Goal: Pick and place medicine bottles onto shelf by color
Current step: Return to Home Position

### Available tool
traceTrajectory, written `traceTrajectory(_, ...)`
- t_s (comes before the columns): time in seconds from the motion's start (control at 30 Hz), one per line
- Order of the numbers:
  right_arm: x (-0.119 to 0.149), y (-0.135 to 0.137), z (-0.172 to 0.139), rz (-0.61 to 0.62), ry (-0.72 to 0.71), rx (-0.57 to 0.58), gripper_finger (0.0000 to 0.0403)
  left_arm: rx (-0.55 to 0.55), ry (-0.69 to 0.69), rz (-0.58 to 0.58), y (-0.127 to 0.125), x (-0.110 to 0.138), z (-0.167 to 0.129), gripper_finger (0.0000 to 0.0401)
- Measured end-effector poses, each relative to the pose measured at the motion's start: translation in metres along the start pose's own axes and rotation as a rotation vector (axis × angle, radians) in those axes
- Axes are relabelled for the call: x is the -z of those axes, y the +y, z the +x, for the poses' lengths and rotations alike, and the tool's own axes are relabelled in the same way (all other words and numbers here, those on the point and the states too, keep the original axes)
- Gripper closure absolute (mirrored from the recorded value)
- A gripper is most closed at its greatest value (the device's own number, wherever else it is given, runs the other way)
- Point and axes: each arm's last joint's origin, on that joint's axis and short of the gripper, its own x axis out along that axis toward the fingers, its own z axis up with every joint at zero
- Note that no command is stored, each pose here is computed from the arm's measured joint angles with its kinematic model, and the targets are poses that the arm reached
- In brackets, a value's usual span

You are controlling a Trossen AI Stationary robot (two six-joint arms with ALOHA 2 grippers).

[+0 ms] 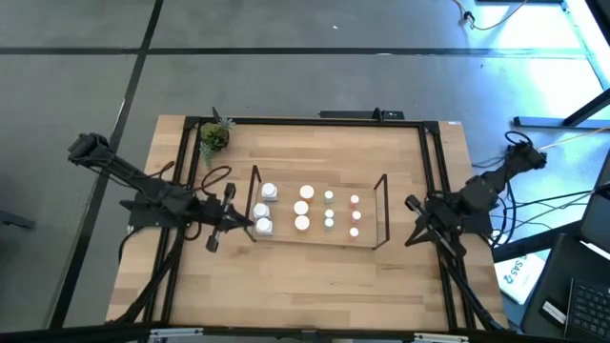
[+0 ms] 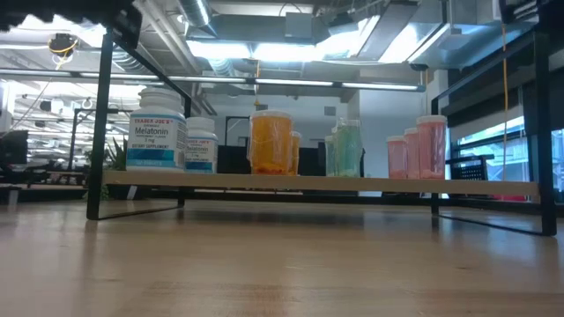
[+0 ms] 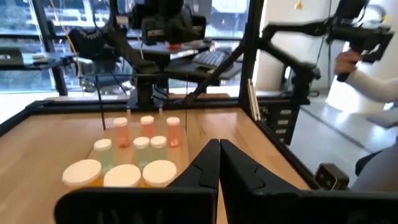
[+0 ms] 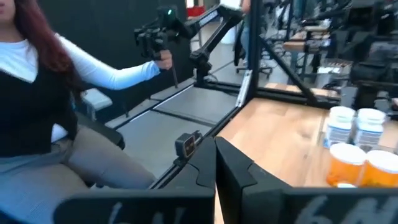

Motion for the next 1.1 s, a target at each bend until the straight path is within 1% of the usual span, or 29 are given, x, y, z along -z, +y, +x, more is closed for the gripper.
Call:
traceTrajectory(0.13,0.004,-0.005,-0.01,-0.008,-0.046,0.021,0.0403,0.012,-0.036,-0.014,0.003,0.015,-0.01,0.0401)
traceTrajectory(0.27,0.004,-0.006,-0.019,-0.021,-0.092,0.011,0.0403,0.023,-0.065,-0.021,0.005,0.025,-0.019,0.0401)
traceTrajectory(0.4,0.015,-0.009,-0.025,-0.041,-0.111,0.027,0.0403,0.026,-0.072,-0.022,0.007,0.037,-0.026,0.0401)
traceTrajectory(0.67,0.044,-0.015,-0.027,-0.012,-0.142,0.081,0.0403,0.013,-0.095,-0.03,0.012,0.057,-0.034,0.0401)
traceTrajectory(0.73,0.048,-0.016,-0.028,-0.019,-0.159,0.09,0.0403,0.012,-0.093,-0.026,0.012,0.058,-0.035,0.0401)
traceTrajectory(0.93,0.056,-0.019,-0.026,-0.038,-0.155,0.116,0.0402,0.008,-0.091,0.049,0.012,0.058,-0.035,0.0401)
traceTrajectory(1.03,0.063,-0.021,-0.023,-0.043,-0.153,0.119,0.0402,0.007,-0.085,0.054,0.012,0.059,-0.035,0.0401)
traceTrajectory(1.1,0.068,-0.021,-0.021,-0.05,-0.168,0.098,0.0402,0.007,-0.084,0.054,0.012,0.059,-0.035,0.0401)
